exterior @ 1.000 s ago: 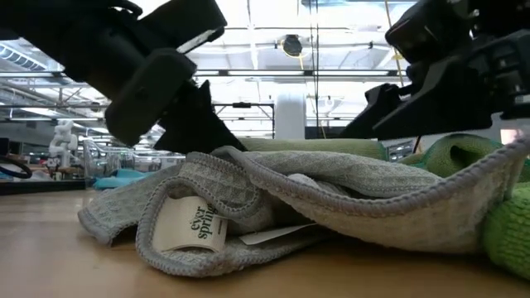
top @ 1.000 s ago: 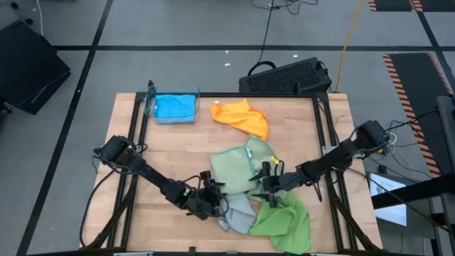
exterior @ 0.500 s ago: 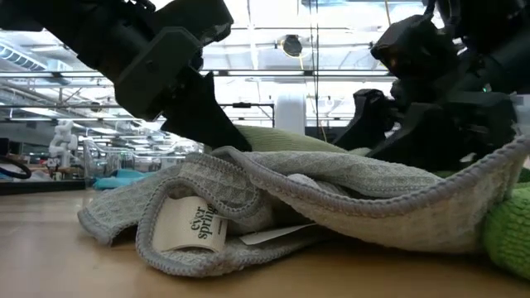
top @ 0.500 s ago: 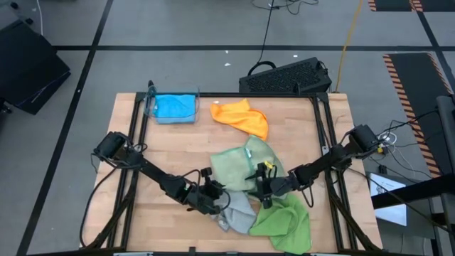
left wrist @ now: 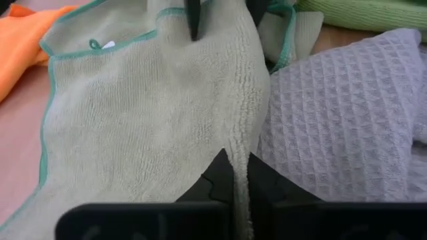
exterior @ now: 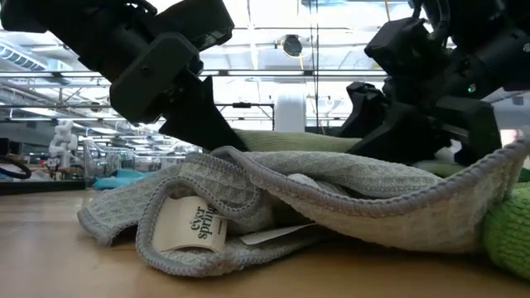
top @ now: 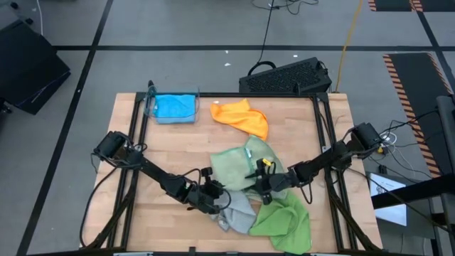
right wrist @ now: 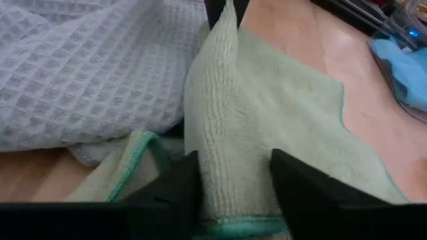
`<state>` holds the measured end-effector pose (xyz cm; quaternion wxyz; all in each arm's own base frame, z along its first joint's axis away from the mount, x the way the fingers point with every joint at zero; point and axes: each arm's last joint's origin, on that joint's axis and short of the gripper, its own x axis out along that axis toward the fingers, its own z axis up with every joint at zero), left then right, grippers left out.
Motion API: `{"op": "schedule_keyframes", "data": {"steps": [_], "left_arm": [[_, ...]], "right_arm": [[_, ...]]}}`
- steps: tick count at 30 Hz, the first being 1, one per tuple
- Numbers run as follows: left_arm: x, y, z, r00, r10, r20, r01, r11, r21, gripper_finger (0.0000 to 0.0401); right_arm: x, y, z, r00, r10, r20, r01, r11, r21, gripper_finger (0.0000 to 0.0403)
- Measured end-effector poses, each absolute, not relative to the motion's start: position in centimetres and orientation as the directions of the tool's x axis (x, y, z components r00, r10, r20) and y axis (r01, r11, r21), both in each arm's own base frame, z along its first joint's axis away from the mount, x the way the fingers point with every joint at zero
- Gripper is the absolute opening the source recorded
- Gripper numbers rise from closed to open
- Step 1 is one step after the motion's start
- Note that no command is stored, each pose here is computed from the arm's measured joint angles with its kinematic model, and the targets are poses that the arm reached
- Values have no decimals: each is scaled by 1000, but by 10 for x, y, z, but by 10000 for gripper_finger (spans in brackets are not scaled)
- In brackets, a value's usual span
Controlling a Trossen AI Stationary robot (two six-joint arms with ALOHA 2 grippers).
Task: Fold microfiber towels
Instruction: Fold the left light green microfiber cloth
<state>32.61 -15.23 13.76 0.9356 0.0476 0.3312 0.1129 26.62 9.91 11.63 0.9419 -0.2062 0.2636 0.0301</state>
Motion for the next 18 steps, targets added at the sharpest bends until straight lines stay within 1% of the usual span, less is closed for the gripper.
{"op": "schedule_keyframes", "data": {"steps": [3, 5, 6, 7, 9, 12, 14, 16, 18], "left_arm": [[326, -151, 137, 747, 250, -616, -196, 968, 154, 9], [325, -150, 137, 745, 275, -608, -222, 961, 164, 26], [325, -151, 137, 747, 297, -595, -243, 955, 172, 40], [324, -152, 138, 751, 319, -578, -262, 948, 182, 57], [324, -158, 142, 762, 344, -548, -271, 939, 212, 97], [325, -167, 149, 794, 343, -502, -264, 938, 223, 166], [325, -168, 149, 799, 339, -496, -262, 940, 220, 209], [328, -166, 141, 789, 345, -508, -267, 938, 223, 242], [328, -163, 132, 766, 348, -540, -253, 936, 245, 261]], "right_arm": [[267, 98, 116, 857, -37, -514, -179, 913, -365, 77], [268, 97, 116, 855, -14, -519, -197, 916, -349, 29], [268, 96, 116, 854, -11, -519, -196, 919, -342, 16], [268, 96, 116, 854, -9, -521, -194, 922, -335, 11], [268, 95, 116, 853, -3, -522, -186, 933, -309, 16], [269, 92, 116, 852, -3, -524, -163, 949, -270, 23], [270, 90, 116, 852, -5, -523, -154, 953, -259, 17], [271, 90, 117, 856, -6, -517, -148, 955, -256, 9], [272, 88, 117, 859, 3, -512, -150, 958, -245, 6]]}}
